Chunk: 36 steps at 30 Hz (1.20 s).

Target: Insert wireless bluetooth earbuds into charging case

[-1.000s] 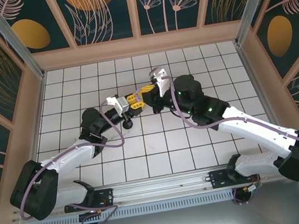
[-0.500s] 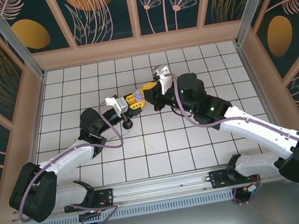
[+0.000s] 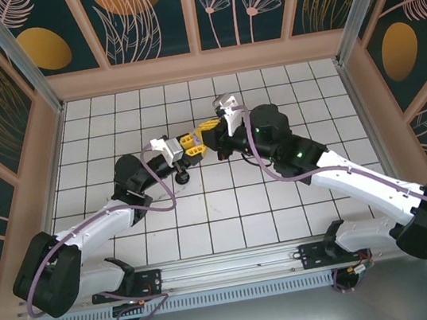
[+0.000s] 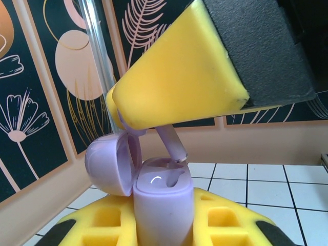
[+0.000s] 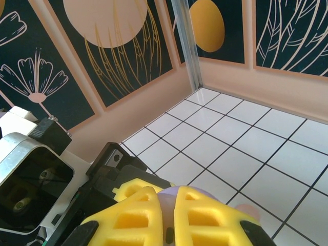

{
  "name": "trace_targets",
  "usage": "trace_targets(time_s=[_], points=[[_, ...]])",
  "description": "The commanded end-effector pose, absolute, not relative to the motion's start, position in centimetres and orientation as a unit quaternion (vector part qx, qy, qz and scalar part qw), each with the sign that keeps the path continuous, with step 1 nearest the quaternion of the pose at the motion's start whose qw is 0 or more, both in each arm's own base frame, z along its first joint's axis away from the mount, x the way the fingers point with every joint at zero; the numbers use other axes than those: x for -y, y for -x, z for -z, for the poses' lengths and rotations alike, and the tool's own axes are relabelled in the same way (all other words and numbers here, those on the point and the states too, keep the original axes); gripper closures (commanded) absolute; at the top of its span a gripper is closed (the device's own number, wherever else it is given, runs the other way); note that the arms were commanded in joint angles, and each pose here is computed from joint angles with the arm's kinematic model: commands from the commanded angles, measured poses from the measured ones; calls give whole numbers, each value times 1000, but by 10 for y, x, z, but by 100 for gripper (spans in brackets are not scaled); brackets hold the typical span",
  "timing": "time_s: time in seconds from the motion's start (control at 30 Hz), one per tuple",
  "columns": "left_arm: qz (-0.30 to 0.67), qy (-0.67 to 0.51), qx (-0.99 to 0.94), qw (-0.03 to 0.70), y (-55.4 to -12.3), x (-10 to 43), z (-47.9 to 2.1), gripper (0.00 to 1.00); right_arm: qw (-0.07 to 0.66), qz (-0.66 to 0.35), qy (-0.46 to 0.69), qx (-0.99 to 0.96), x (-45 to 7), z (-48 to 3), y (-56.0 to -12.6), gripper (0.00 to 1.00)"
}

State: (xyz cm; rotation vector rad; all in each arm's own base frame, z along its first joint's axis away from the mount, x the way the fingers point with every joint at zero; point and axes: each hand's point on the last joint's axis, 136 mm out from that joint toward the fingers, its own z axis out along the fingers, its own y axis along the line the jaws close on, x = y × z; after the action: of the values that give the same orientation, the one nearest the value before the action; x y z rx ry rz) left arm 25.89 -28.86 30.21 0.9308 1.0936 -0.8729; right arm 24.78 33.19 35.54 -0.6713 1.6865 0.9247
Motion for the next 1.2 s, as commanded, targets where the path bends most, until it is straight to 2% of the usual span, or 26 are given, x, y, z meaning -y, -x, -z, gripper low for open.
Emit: trace_targets(time_s=[0.0,1.17], points=[[395,-421,-449,682,-249,291,-328,100,534,-399,275,-693,-336,-366,-251,90],[406,-404,-426,700,-243,286,-349,100,502,-360,282,-734,-330,-308,-253,93]])
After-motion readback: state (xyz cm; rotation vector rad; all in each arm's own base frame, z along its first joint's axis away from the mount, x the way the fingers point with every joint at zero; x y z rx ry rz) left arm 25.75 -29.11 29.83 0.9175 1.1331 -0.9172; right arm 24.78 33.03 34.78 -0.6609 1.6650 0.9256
